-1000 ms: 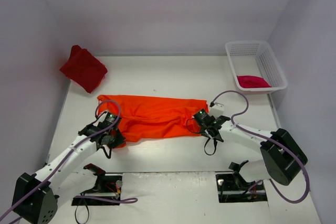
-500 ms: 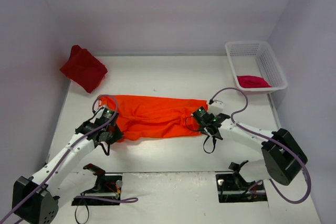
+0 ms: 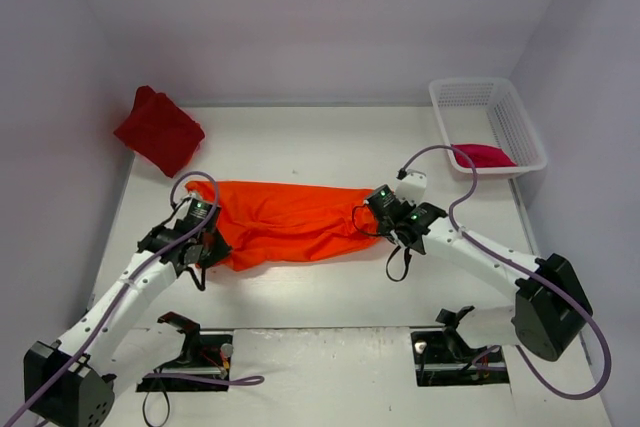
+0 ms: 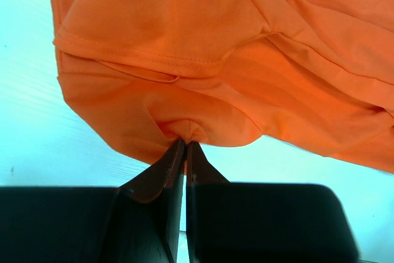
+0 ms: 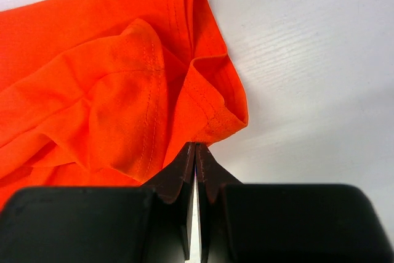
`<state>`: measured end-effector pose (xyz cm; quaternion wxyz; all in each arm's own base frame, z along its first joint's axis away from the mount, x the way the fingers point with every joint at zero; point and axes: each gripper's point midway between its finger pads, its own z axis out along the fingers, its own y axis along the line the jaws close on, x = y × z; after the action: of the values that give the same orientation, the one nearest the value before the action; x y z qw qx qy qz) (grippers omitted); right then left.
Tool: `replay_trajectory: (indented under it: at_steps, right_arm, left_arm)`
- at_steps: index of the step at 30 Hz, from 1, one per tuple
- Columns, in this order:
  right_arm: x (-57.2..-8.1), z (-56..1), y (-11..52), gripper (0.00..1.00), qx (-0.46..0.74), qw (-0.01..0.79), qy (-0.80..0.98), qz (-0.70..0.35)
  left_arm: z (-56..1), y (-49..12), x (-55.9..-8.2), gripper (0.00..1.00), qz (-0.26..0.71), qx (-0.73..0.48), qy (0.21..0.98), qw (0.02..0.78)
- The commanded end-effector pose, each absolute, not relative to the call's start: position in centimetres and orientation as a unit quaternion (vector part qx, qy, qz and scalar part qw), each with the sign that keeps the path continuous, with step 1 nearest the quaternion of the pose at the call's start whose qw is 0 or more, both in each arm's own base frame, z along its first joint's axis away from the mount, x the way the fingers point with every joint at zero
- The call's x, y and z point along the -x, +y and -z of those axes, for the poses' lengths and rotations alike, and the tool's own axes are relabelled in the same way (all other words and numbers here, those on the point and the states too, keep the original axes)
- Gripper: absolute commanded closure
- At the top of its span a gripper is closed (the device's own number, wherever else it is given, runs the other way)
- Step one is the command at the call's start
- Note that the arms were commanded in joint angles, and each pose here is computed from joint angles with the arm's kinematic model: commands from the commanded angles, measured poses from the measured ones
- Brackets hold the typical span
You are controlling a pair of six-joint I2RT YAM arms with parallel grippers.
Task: Fold and stack the t-shirts
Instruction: Grap the side of the flattened tshirt closest away from the robot with both arms
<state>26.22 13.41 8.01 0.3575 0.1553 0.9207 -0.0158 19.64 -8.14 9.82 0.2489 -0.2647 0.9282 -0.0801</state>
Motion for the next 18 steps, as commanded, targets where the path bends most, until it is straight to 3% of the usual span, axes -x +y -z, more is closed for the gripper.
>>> replay_trajectory:
  at_steps: [1,18]
  right_arm:
    - [-27.2,-10.4,12.8,1.00,-0.155,0.388,0.908,0.028]
    - [-28.7,-12.1,11.8,1.00,-0.156,0.410,0.898,0.048]
  left_arm:
    - [-12.1,-7.4,-21.0,1.00,0.075,0.261,0.921,0.281]
    - [-13.9,-4.9,-23.2,1.00,0.072,0.288,0.906,0.301]
